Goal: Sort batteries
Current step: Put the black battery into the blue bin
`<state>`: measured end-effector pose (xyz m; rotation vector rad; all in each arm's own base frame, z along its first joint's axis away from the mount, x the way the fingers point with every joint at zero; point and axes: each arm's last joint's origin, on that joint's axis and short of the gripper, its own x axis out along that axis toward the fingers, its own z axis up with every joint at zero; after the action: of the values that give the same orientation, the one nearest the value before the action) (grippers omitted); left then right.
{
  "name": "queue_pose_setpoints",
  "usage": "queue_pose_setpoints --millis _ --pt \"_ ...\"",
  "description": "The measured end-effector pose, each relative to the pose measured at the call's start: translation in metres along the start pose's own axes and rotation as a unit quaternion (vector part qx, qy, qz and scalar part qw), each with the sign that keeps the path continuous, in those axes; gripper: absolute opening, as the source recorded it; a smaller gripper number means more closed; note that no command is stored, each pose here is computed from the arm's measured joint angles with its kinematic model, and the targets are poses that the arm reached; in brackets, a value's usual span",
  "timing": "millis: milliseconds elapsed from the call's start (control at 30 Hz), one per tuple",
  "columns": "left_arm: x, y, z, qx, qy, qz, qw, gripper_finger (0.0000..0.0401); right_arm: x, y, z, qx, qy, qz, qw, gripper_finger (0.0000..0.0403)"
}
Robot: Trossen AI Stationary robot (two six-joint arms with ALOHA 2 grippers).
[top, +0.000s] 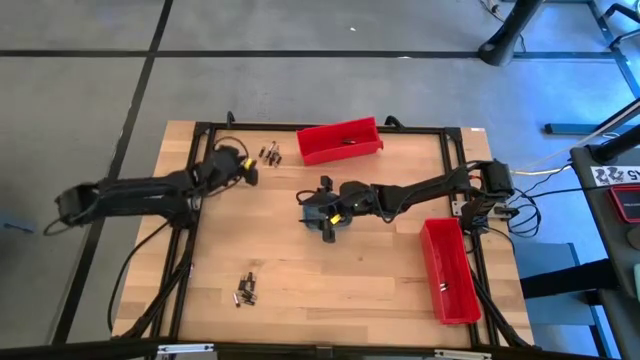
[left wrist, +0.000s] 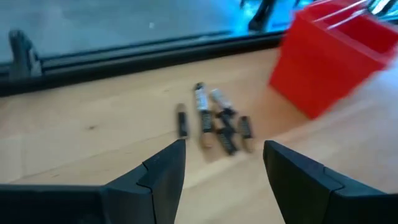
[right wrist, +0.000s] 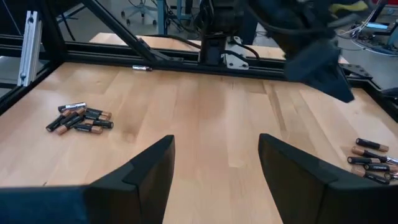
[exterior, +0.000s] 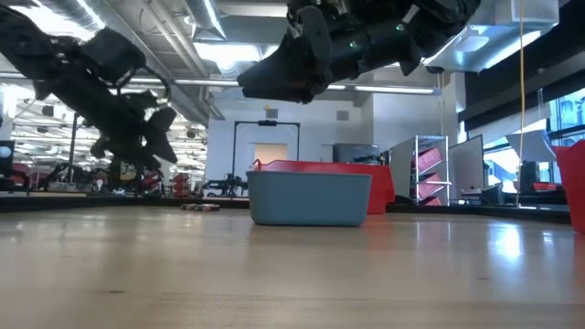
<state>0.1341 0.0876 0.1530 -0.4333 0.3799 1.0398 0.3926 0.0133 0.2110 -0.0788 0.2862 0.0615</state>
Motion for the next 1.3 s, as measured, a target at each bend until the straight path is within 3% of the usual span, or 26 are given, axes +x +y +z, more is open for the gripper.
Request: queue_pose_setpoints --millis 100,267,567,767,1300 --pt "0.015 0.013 0.006 -0.018 0.028 0.004 0.999 0.0205 0.000 0.000 0.000 0.000 0.000 0.000 1.000 0.0234" --pt "0.044 0.020 0.019 -0.037 0.018 0.007 0.999 0.0205 0.000 0.000 0.000 0.000 0.001 0.000 1.000 0.0234" --pt "0.103 0.015 0.023 -0.006 0.102 0.038 0.994 0.0205 0.000 0.000 -0.001 0.001 0.007 0.001 1.000 0.0234" --pt "0.124 0.015 0.027 0.000 0.127 0.038 0.991 0.0196 0.000 0.000 -0.001 0.001 0.008 0.001 1.000 0.0234" --pt "0.122 0.019 0.023 0.019 0.158 0.054 0.986 0.0057 0.000 0.000 -0.004 0.014 0.020 0.001 1.000 0.0234"
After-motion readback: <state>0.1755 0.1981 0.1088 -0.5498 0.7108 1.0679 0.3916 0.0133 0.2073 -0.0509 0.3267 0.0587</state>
